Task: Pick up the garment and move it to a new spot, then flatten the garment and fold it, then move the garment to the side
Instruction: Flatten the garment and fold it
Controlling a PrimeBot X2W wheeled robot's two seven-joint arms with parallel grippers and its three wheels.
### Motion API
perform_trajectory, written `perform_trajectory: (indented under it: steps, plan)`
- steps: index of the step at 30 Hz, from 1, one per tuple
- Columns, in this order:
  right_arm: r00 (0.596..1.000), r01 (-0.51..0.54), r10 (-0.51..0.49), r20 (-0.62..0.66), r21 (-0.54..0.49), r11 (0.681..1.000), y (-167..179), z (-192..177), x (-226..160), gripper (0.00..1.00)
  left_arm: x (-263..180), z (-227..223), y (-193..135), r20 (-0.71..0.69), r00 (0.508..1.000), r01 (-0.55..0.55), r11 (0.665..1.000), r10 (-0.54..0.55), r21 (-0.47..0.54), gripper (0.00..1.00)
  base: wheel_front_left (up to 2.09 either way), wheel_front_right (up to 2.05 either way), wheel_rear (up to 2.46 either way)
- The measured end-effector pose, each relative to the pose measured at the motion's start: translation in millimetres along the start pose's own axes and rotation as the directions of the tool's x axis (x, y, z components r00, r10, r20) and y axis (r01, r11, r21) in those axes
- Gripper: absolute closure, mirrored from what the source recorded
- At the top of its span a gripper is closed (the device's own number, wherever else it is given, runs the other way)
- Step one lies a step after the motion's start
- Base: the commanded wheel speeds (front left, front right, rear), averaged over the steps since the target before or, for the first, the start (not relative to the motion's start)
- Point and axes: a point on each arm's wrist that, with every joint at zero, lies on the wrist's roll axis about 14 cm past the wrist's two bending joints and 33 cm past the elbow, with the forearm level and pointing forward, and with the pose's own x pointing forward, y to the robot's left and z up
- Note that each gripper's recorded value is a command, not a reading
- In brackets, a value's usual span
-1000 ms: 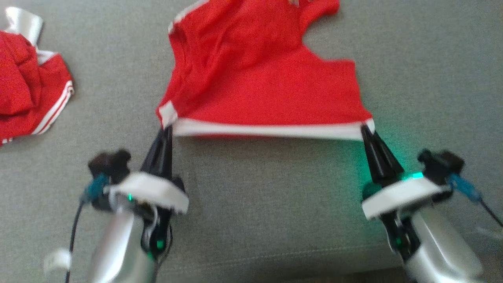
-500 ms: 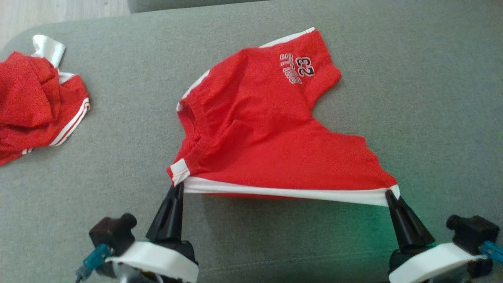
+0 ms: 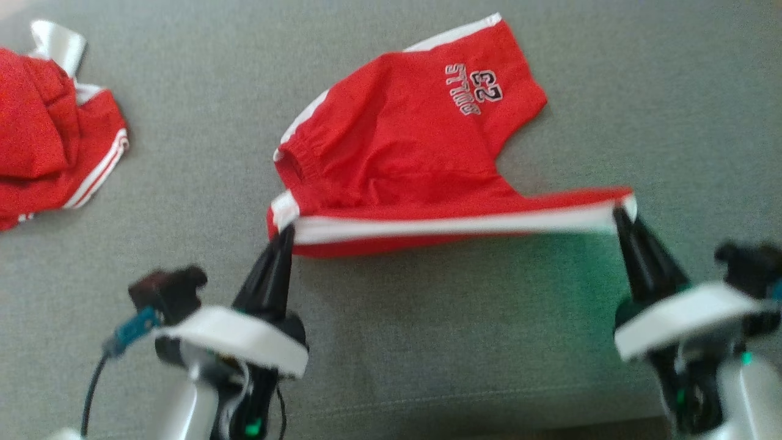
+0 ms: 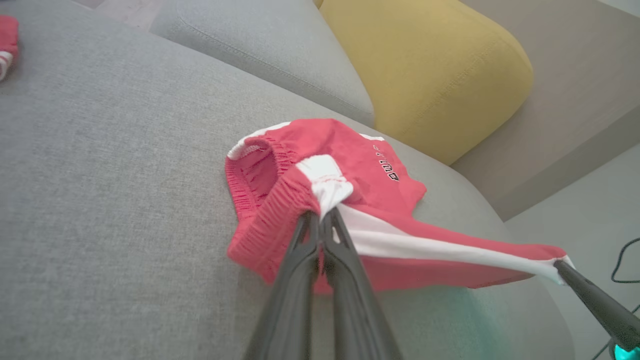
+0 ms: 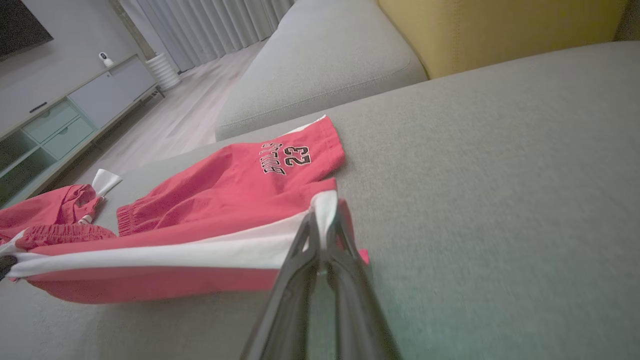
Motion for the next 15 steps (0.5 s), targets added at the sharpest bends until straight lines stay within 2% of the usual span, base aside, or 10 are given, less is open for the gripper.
perform_trajectory:
  steps: [6,15]
  plan:
    - [0.999,-0.033,0.032,-0.01,-0.055,0.998,-6,18,56,1.0,37,-1,10,-0.023,1.0,-0.003,0.999,0.003,-0.04,1.0,0.0,0.0,0.0]
    - [0.993,-0.106,0.1,-0.069,-0.106,0.989,3,28,148,1.0,91,5,33,-0.032,0.999,-0.028,0.996,0.025,-0.087,1.0,0.0,0.0,0.0]
